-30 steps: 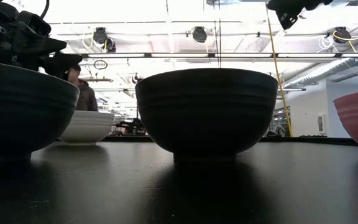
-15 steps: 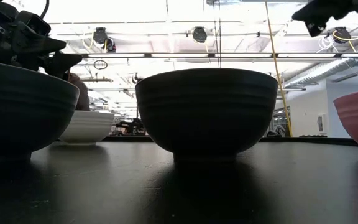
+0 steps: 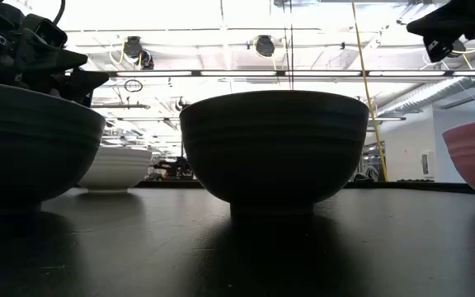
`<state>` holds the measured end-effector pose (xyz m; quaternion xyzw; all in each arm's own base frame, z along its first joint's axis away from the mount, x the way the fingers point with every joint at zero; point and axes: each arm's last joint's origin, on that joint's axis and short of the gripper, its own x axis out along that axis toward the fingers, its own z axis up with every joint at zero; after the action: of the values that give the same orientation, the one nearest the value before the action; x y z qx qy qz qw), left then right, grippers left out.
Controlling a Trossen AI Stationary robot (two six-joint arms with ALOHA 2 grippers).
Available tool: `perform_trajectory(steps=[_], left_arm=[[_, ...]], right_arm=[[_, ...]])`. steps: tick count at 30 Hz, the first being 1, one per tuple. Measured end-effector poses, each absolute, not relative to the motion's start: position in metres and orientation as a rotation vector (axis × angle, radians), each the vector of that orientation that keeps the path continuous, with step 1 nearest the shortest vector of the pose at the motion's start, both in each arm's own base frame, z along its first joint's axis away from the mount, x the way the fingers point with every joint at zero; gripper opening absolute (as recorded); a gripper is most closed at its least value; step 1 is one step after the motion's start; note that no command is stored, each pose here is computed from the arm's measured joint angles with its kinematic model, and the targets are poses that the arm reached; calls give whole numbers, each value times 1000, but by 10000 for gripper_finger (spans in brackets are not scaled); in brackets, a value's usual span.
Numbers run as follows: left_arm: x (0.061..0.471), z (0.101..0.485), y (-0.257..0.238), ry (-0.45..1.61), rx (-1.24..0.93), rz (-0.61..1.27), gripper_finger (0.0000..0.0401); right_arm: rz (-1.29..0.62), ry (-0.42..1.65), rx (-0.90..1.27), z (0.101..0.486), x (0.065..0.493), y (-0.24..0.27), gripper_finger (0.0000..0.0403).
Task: Nest bowls inside each other
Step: Stack the white bowl on top of the black bowl
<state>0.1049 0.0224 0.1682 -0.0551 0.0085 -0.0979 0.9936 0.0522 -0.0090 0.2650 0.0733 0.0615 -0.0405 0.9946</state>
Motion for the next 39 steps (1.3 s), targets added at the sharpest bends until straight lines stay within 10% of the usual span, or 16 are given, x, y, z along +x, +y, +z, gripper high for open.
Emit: perform_trajectory(steps=[31, 39], left_arm=[[103, 197, 31, -170, -38, 89, 230], [103, 238, 43, 59, -57, 251, 230]], right_arm=[[-96, 137, 286, 249, 51, -9, 0], [-95, 130, 295, 245, 55, -10, 0]])
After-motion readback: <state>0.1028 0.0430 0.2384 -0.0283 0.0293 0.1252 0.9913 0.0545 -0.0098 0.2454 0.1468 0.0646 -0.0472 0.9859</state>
